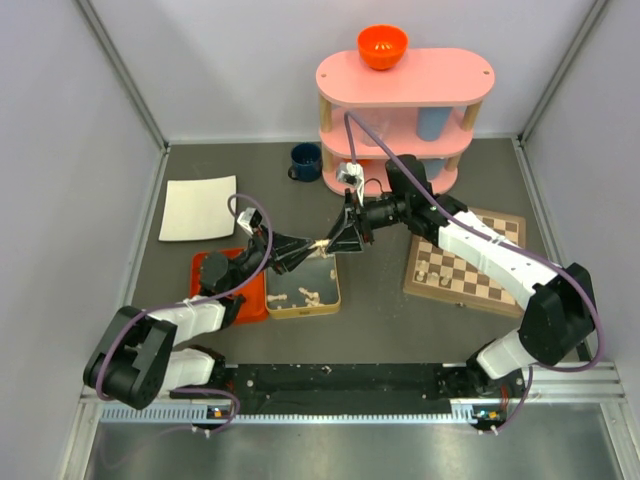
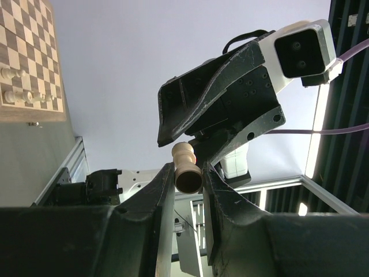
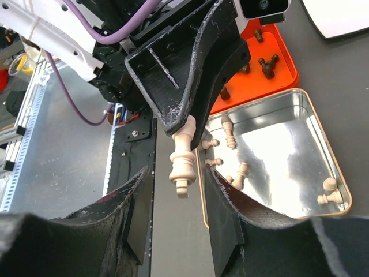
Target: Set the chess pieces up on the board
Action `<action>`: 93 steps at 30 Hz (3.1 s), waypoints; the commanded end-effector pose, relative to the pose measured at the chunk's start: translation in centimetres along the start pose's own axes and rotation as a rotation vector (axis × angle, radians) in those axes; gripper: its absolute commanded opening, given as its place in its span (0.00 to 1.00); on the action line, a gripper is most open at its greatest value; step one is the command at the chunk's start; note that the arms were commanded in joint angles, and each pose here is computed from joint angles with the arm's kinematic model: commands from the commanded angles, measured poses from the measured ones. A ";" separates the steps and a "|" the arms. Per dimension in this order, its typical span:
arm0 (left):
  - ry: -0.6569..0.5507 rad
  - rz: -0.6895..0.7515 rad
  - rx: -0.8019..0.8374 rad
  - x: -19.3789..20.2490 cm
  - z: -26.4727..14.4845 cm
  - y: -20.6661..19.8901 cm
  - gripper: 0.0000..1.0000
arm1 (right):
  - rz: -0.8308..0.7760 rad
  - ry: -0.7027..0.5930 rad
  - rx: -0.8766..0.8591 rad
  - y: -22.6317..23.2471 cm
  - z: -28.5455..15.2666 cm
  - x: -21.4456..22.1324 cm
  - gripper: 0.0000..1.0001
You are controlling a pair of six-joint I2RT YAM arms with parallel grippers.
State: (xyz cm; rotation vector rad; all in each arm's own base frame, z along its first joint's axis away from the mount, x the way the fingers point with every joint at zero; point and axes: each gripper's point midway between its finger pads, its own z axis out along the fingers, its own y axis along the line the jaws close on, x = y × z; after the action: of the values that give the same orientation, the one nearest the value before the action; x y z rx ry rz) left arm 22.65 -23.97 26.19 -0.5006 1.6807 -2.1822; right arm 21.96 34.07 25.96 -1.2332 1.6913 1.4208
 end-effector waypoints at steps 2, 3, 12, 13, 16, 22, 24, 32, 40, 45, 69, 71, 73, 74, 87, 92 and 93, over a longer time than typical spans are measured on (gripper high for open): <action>0.061 0.198 0.264 2.5 -1.3 -5.7 0.00 | -0.041 -0.021 0.010 0.0 0.0 -1.1 0.40; 0.062 0.199 0.265 2.5 -1.3 -5.7 0.00 | -0.042 -0.021 0.009 0.0 0.1 -1.2 0.38; 0.062 0.201 0.258 2.5 -1.3 -5.5 0.00 | -0.042 -0.021 0.001 0.2 0.0 -1.2 0.06; 0.061 0.204 0.255 2.4 -1.2 -5.4 0.03 | -0.067 -0.019 0.001 0.2 0.0 -1.3 0.04; 0.066 0.223 0.243 2.5 -1.3 -5.0 0.29 | -0.084 -0.007 0.017 -0.1 -0.6 -1.3 0.02; 0.104 0.331 0.152 2.2 -1.8 -3.1 0.89 | -0.165 0.019 0.160 -2.3 -4.7 -1.7 0.02; 0.107 0.398 0.061 1.5 -1.8 -1.7 0.98 | -0.197 0.071 0.221 -2.6 -6.3 -0.8 0.02; 0.013 1.066 -0.683 -6.1 -5.8 1.0 0.99 | -0.203 0.343 0.499 -2.6 -15.3 4.8 0.02; -0.070 1.269 -0.972 -10.6 -10.0 3.2 0.99 | 0.009 0.555 0.850 -1.5 -26.1 11.8 0.04; -0.046 1.287 -1.001 -10.9 -10.1 2.9 0.99 | 0.201 0.636 0.950 -1.1 -30.1 17.1 0.05; -0.075 1.314 -0.969 -10.4 -10.4 2.3 0.99 | 0.534 0.818 0.864 -6.9 -30.8 24.5 0.09; -0.071 1.308 -0.971 -10.4 -10.4 2.5 0.99 | 0.542 0.821 0.858 -7.1 -30.7 24.7 0.09; -0.072 1.309 -0.972 -10.4 -10.4 2.5 0.99 | 0.545 0.822 0.859 -7.2 -30.7 24.8 0.09; -0.072 1.309 -0.972 -10.4 -10.4 2.5 0.99 | 0.546 0.824 0.859 -7.3 -30.7 24.9 0.10; -0.067 1.304 -0.978 -10.5 -10.4 2.7 0.99 | 0.562 0.846 0.855 -8.1 -31.0 25.4 0.12; -0.067 1.304 -0.978 -10.5 -10.4 2.7 0.99 | 0.566 0.843 0.851 -8.3 -30.9 25.4 0.13; -0.065 1.303 -0.977 -10.5 -10.4 2.7 0.99 | 0.566 0.838 0.848 -8.3 -30.8 25.4 0.13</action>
State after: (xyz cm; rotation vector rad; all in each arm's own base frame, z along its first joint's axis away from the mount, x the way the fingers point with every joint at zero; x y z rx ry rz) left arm 26.70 -11.09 19.99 0.3080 2.0484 -0.4104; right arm 21.66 -2.21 7.53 -0.9157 2.9721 0.2420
